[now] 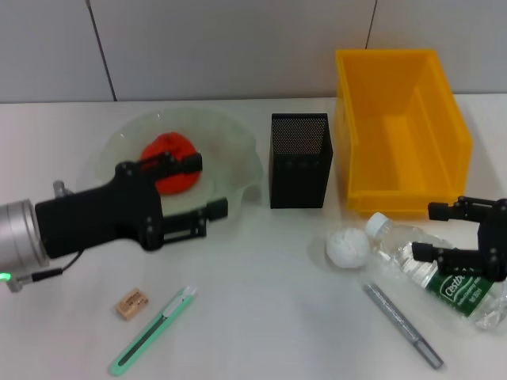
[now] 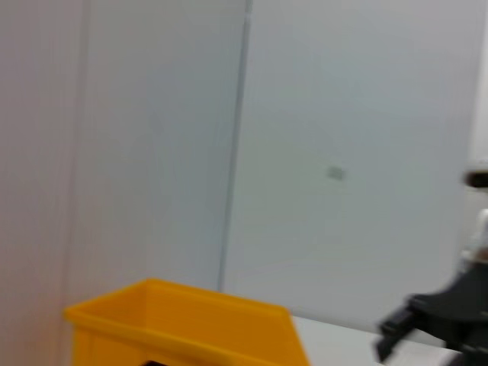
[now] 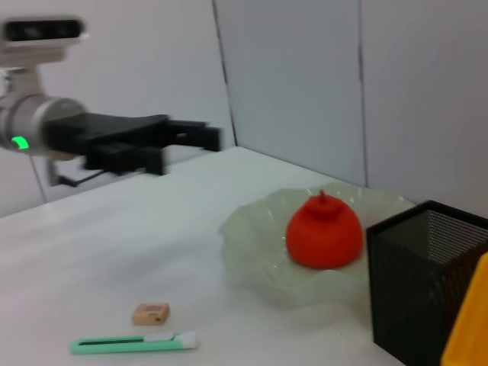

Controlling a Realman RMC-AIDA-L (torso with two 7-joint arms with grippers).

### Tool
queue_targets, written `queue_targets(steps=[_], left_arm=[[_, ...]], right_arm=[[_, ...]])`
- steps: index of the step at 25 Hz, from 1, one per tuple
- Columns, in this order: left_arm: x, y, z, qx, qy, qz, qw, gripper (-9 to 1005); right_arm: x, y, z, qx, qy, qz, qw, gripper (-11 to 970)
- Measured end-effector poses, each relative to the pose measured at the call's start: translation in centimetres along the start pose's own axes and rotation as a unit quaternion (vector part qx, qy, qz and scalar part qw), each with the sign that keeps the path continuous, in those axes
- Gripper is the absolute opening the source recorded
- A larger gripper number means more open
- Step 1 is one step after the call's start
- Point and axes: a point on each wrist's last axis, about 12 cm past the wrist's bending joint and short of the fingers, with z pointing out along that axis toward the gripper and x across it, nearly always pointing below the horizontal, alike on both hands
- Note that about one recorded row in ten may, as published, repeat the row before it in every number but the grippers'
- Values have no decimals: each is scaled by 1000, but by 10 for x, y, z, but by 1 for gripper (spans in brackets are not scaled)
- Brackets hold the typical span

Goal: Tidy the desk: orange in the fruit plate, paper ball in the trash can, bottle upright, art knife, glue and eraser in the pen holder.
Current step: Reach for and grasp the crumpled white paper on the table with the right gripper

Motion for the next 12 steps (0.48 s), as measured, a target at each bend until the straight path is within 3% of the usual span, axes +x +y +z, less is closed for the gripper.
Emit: queue_targets(steps=[5, 6, 12], left_arm=[[8, -11, -7, 17, 5, -4, 1000, 795], [10, -12, -8, 20, 6, -7, 1000, 795], [15, -20, -13, 29, 2, -7, 1000, 793]], right_arm=[[-21, -8, -2, 17, 25, 37, 999, 770], [-33, -9, -5, 27, 36, 55, 997, 770], [-61, -8, -9, 51, 60, 82, 994, 771]])
